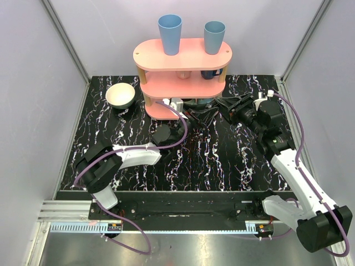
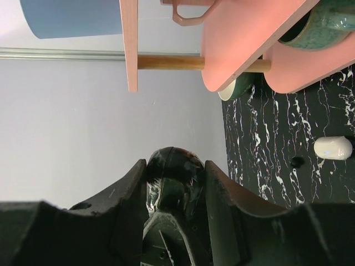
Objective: Insert the wireless bluetooth earbuds into the charging case
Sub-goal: Pass from the right arm to the left
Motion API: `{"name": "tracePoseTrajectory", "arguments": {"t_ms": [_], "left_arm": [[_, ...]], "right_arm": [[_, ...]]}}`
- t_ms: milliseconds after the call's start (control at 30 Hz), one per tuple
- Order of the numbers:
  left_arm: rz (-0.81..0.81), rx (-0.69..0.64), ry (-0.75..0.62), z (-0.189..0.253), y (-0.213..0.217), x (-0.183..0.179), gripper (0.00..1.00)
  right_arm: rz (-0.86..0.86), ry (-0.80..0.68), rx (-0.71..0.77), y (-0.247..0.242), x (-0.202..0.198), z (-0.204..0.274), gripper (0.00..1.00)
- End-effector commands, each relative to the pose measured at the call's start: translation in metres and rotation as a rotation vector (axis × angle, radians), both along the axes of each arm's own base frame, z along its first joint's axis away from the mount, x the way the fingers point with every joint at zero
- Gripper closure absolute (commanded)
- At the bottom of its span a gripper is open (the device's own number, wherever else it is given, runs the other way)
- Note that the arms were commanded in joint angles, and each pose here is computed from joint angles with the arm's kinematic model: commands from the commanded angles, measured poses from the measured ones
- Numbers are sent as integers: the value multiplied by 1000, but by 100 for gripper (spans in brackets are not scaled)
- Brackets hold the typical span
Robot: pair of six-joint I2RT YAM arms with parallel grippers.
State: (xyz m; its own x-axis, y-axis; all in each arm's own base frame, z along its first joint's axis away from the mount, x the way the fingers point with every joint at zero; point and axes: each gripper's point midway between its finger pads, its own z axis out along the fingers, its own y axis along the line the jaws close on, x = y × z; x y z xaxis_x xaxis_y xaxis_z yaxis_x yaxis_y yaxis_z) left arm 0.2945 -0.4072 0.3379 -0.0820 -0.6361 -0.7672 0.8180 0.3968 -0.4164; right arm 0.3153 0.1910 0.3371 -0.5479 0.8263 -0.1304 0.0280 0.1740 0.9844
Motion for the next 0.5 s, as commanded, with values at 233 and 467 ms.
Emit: {"name": "tracePoseTrajectory", "arguments": {"t_ms": [233,467], "left_arm": [[-20,-197,-165,59,16,-19,72],[-73,-196,-213,60,20,-26,88]], "right_arm": [[61,-83,29,9,-12,22,92],[62,-120,29,8,-13,26,58]]}}
